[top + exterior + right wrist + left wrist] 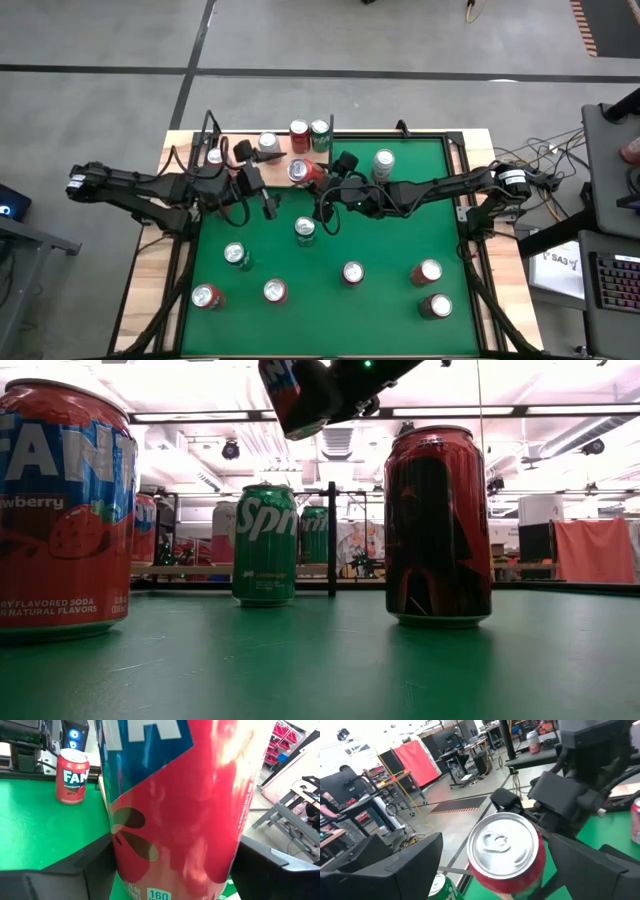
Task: Place canned beverage on shelf
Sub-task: Put the red soda can on the shelf aligned with the other red soda can
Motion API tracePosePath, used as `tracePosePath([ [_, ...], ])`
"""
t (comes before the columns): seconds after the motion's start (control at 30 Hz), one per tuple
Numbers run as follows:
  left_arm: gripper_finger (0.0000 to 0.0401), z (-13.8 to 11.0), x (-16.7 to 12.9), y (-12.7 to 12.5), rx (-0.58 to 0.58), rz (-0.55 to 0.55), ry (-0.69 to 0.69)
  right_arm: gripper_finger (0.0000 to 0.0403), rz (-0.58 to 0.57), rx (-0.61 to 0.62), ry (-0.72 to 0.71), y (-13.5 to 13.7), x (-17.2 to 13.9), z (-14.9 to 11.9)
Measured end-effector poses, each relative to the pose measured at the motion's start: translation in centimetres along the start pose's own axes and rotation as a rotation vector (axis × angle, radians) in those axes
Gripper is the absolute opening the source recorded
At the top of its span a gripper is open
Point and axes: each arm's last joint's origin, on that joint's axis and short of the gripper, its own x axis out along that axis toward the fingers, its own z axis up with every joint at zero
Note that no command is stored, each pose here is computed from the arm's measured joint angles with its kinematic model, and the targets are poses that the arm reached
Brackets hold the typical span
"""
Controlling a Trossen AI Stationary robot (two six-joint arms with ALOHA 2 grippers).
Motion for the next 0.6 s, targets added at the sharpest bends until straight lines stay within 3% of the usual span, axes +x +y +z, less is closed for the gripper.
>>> tracePosePath([
  [0.2,0.0349,0.0,0.3,-0.4,-0.002,-0.061,-0.020,0.0294,0.000,0.007,0.000,0.0,0.0,0.0],
  [0.6,0.0349,-0.7,2.0,-0.7,-0.004,-0.032,0.006,0.0294,0.001,0.007,0.000,0.0,0.0,0.0],
])
